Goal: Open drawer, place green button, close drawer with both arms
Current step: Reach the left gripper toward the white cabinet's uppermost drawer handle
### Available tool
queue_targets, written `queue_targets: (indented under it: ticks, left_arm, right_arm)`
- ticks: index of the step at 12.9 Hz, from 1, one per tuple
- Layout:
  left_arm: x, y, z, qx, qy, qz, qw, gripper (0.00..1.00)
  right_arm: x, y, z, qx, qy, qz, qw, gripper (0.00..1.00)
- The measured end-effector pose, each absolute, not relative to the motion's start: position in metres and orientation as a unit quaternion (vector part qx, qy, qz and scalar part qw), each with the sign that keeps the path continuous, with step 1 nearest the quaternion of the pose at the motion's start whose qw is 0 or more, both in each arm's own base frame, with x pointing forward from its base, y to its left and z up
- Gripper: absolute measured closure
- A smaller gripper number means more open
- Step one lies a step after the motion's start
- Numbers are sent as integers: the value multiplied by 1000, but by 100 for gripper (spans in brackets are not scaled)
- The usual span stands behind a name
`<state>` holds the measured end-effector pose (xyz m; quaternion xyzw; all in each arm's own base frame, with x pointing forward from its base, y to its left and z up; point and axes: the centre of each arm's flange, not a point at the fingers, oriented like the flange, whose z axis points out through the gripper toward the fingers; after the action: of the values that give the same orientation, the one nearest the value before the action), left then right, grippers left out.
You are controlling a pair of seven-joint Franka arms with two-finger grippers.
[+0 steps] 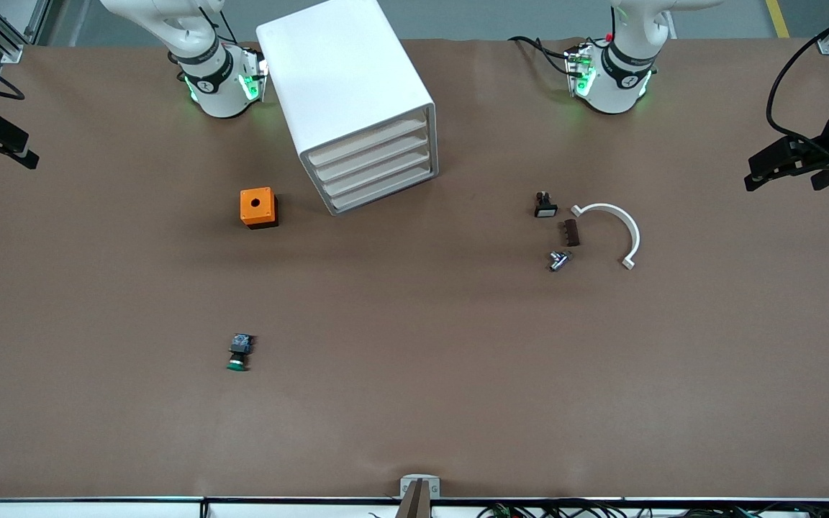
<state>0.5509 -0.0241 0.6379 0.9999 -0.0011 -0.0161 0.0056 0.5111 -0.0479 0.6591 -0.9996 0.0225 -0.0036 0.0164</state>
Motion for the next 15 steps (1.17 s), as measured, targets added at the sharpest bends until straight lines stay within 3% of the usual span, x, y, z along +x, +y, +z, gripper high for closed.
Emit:
queue_targets:
  ticks: [9, 15]
  left_arm:
    - [557, 14, 626, 999, 33, -27, 6, 0]
    - [599, 22, 519, 992, 38, -119, 8, 0]
  right_arm:
    - [511, -48, 659, -1000, 23, -3, 16, 0]
    - [511, -49, 658, -1000, 23, -3, 17, 0]
